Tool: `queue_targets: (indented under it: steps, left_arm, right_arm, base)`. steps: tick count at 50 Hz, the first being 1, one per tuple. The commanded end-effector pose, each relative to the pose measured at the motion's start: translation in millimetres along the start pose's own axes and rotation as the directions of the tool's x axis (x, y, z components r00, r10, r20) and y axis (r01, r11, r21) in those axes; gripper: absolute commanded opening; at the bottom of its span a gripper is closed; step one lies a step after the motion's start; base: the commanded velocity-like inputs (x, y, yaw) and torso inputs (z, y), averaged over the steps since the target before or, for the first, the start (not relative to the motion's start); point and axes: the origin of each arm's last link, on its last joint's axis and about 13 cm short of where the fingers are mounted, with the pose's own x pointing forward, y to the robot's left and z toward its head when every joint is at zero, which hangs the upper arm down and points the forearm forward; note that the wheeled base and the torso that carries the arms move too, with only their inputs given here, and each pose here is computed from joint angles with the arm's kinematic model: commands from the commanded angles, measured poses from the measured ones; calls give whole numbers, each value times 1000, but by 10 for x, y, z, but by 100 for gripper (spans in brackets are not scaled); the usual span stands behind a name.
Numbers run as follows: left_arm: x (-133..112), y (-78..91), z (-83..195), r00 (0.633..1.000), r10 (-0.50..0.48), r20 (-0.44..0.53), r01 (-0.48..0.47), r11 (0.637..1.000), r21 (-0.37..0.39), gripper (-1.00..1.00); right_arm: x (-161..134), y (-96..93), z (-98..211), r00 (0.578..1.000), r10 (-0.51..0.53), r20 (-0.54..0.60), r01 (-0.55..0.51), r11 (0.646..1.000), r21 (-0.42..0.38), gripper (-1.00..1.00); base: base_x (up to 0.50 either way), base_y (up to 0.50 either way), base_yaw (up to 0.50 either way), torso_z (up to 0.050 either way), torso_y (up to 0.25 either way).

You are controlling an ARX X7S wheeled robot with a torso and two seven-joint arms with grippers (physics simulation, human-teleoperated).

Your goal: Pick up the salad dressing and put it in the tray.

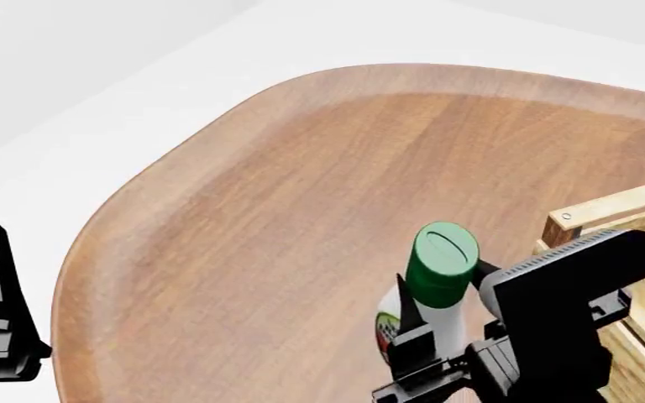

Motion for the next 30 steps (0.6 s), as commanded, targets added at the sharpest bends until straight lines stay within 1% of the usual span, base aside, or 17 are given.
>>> queue_targets:
  steps: [1,4,8,11,12,14,16,20,21,23,25,26,29,30]
  left_arm:
    - [-1,-2,-2,1000,-4,-1,4,1000,-1,100]
    - [2,5,0,1000,-1,0,1,1000,-1,100]
    - [2,0,4,1000,-4,0,4,1000,-1,100]
    - [6,5,8,1000,-2,1,2,1000,-1,100]
    - [7,7,10,1000,-1,2,1,1000,-1,100]
    - [8,7,10,1000,-2,2,2,1000,-1,100]
    - [9,7,11,1000,-2,2,2,1000,0,100]
    - [12,6,19,1000,-1,4,1,1000,0,100]
    - [12,4,21,1000,-2,4,2,1000,0,100]
    - [12,1,21,1000,-4,4,4,1000,1,100]
    - [11,0,21,1000,-4,4,4,1000,1,100]
    - [12,2,20,1000,-4,5,4,1000,2,100]
    - [12,2,21,1000,-3,5,3,1000,1,100]
    - [10,0,17,1000,-4,4,4,1000,1,100]
  right_arm:
    - [10,-303,302,987,-153,45,155,987,-42,-100]
    - [35,-364,319,982,-184,43,186,981,-48,-100]
    - [88,-523,404,962,-269,46,271,962,-31,-100]
    - [121,-598,429,950,-308,42,309,950,-33,-100]
    - [147,-656,435,936,-349,41,350,936,-42,-100]
    - [164,-710,449,929,-369,37,370,928,-35,-100]
    - [184,-805,480,909,-415,29,416,909,-28,-100]
    - [193,-883,503,895,-446,21,446,895,-17,-100]
    - [199,-914,466,885,-465,24,465,885,-22,-100]
    - [199,-962,500,872,-489,22,489,872,-12,-100]
    - [205,-991,463,864,-503,22,504,864,-11,-100]
    - [208,-1034,451,851,-525,19,526,851,-3,-100]
    - [220,-1108,438,827,-563,19,563,827,-9,-100]
    - [228,-1175,431,811,-586,5,585,811,18,-100]
  base:
    - [0,0,0,0,0]
    - [0,0,0,0,0]
    - [0,0,0,0,0]
    - [0,0,0,0,3]
    - [0,0,0,0,0]
    - [0,0,0,0,0]
    - [0,0,0,0,0]
    - [0,0,0,0,0]
    - [0,0,0,0,0]
    - [0,0,0,0,0]
    - [0,0,0,0,0]
    - [0,0,0,0,0]
    - [0,0,0,0,3]
    - [0,0,0,0,0]
